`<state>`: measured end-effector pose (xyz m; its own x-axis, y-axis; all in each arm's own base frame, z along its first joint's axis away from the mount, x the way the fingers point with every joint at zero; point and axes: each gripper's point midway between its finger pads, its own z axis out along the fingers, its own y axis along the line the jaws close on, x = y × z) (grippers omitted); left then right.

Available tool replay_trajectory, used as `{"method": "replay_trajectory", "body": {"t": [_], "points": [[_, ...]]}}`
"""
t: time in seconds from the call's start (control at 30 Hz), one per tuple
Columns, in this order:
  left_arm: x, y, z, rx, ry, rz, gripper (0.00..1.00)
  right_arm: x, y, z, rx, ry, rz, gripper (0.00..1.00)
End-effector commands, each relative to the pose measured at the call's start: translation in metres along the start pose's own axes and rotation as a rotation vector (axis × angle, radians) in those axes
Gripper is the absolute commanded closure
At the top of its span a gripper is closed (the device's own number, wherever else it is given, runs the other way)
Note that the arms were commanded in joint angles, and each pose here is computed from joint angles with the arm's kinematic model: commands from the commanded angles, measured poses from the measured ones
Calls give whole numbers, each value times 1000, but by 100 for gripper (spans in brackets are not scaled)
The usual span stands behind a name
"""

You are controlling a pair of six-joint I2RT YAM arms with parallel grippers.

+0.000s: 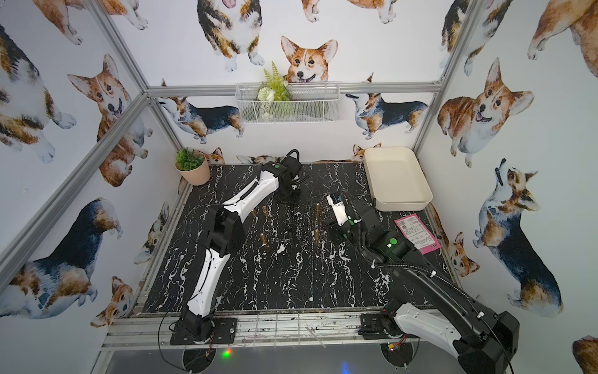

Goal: Open the lipstick cap
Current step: Pick up the lipstick at the center of the board.

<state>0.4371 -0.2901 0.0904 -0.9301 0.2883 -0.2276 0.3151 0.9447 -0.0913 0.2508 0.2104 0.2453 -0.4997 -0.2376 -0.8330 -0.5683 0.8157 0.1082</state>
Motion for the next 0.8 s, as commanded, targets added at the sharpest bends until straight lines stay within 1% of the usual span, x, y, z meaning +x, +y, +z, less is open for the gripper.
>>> {"method": "replay_trajectory", "body": {"t": [0.0, 0.2, 0.37, 0.47, 0.53, 0.77], "points": [[1, 1, 4, -9, 15, -1, 54, 1, -3, 1, 15, 10, -18, 47], [6, 6, 11, -38, 44, -4, 56, 3, -3, 5, 16, 15, -21, 47], [6, 5, 12, -37, 41, -2, 58, 3, -3, 6, 17, 14, -23, 47], [4, 4, 12, -30, 36, -2, 63, 4, -3, 6, 18, 15, -25, 47], [4, 4, 14, -29, 39, -4, 64, 4, -3, 6, 18, 16, -25, 47], [6, 5, 12, -31, 47, -3, 75, 5, -3, 7, 18, 15, -25, 47]]}}
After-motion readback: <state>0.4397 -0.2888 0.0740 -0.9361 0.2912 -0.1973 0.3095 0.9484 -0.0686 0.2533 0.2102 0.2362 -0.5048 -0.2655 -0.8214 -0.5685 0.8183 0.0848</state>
